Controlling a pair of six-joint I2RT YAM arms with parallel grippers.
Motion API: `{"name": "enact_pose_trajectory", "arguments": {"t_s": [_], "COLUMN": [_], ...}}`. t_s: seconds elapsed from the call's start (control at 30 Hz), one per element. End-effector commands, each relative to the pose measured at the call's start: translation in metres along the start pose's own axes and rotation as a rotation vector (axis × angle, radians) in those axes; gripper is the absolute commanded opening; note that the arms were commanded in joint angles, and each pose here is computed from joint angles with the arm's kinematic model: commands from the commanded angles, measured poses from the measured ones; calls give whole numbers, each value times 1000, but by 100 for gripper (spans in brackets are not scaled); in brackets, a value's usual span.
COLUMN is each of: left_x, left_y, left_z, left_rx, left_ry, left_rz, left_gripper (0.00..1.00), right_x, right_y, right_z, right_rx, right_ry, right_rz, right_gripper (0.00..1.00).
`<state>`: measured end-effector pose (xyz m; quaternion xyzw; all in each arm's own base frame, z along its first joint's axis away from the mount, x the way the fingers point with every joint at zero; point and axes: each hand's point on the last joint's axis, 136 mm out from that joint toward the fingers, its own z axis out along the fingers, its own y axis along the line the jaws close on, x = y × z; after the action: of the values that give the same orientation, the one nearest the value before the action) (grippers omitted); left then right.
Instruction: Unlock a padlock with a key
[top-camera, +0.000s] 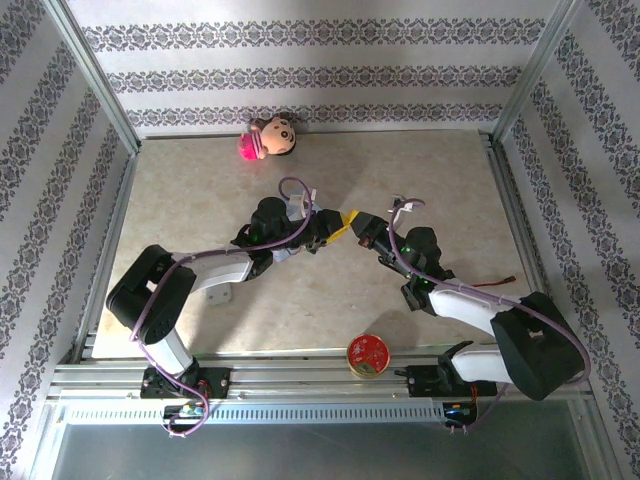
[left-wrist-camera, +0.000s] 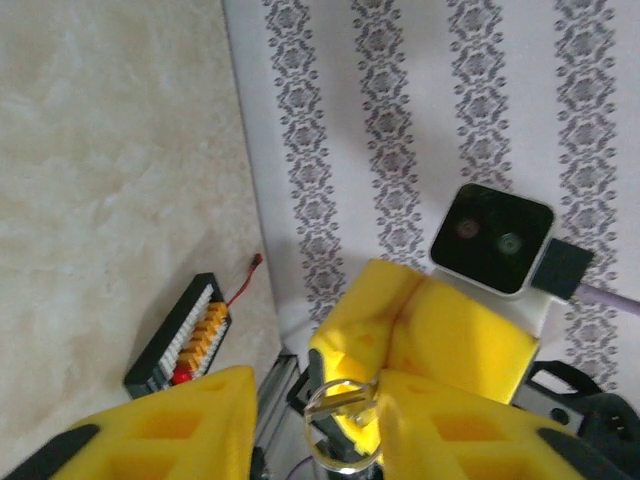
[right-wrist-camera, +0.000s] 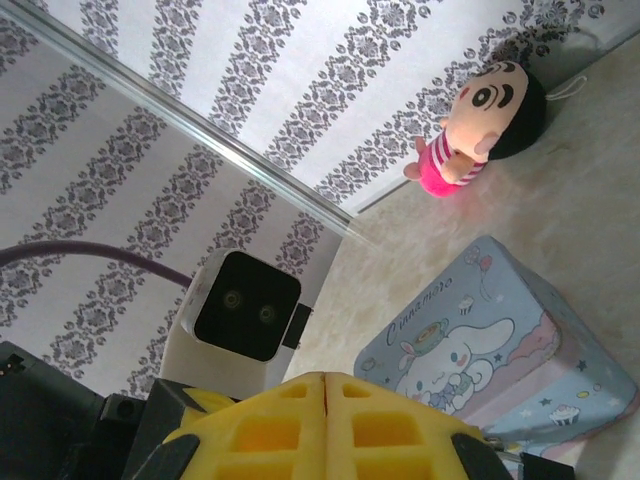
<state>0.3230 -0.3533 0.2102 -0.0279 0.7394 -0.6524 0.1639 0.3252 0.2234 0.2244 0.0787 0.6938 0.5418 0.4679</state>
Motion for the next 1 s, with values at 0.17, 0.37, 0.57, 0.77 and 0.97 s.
{"name": "enact_pose_trajectory", "arguments": {"t_s": [0.17,0.37,0.57,0.77,0.97], "left_x": [-5,-16,-22,-24,-25], "left_y": [-26,-20,-22,-27,-32], "left_z": [-2,-14,-22,-20,-17], "left_rx": [94,67,65,77,101], "left_ry": [-43,-126,-170,-168,-157], "left_rz": [41,35,39,43,41], "left_gripper": [33,34,34,31,25], "right_x": [-7,-6,-6,-6,-4], "right_y": [20,20,21,23,23], "right_z": [-1,-2,-3,-3,-2], "right_rx": [-91,-99,-104,-115,-116], "right_ry": [-23,-16,-19,-16,-12], "right_rz": [13,25,31,39,44], "right_gripper": [0,0,0,0,0]}}
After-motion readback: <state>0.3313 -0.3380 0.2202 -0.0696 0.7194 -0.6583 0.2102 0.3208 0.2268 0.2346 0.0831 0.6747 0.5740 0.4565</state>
